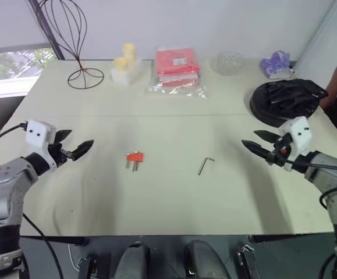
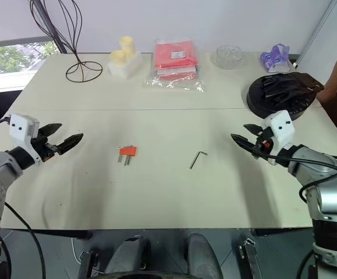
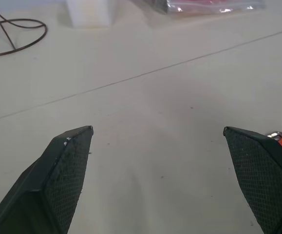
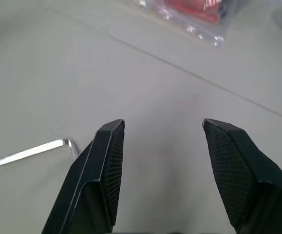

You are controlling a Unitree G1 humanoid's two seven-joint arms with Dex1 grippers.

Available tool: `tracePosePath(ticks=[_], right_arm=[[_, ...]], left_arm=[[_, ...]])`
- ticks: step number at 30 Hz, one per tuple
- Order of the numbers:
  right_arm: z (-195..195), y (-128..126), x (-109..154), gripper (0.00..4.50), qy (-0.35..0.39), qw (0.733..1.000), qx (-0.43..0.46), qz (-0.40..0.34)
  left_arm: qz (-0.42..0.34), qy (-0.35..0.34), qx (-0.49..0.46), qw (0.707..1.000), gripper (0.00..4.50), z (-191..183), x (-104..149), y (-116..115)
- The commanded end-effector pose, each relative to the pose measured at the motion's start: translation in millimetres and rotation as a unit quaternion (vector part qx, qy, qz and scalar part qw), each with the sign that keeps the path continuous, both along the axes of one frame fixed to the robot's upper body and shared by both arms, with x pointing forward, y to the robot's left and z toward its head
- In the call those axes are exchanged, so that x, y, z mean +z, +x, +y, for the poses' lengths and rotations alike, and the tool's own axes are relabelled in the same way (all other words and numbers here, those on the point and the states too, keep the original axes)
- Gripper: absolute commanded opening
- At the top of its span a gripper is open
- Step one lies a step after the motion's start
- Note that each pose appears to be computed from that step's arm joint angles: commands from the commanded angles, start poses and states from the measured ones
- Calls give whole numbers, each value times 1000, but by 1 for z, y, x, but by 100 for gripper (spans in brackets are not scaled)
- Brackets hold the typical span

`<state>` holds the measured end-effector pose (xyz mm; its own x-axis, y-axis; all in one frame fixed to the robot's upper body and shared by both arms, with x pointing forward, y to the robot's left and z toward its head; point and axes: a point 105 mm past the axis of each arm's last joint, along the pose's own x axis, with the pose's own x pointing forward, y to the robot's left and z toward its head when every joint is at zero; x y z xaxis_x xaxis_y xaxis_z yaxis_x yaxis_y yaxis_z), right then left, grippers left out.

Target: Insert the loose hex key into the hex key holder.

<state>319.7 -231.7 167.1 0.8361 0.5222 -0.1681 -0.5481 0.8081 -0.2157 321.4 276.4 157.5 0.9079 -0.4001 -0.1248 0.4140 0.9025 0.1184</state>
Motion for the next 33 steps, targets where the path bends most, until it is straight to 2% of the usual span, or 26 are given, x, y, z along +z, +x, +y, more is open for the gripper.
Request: tracePosePath(ticks=[1,7,13,21,24,27,29,33], right_arm=[[22,6,7,263,4,999,37,-14],[73,14,5,263,19,991,134,-2],[156,19,-4,263,44,963,265,14],[230,34,-41,263,36,941,334,41],[243,39,-53,263,22,938,344,42],[248,40,-60,352,11,934,356,44],[249,45,-65,446,1,936,348,42],[254,49,-73,446,-4,935,350,53]], left_arm=[[-2,17,-37,999,448,-9,10,2],[32,27,-141,989,448,-29,14,-1],[77,57,-214,972,448,-32,13,-11],[69,64,-233,968,448,-38,23,-11],[60,62,-227,970,448,-40,26,-11],[58,61,-222,971,450,-39,26,-13],[60,61,-219,972,450,-38,25,-15],[62,62,-211,974,450,-37,22,-18]])
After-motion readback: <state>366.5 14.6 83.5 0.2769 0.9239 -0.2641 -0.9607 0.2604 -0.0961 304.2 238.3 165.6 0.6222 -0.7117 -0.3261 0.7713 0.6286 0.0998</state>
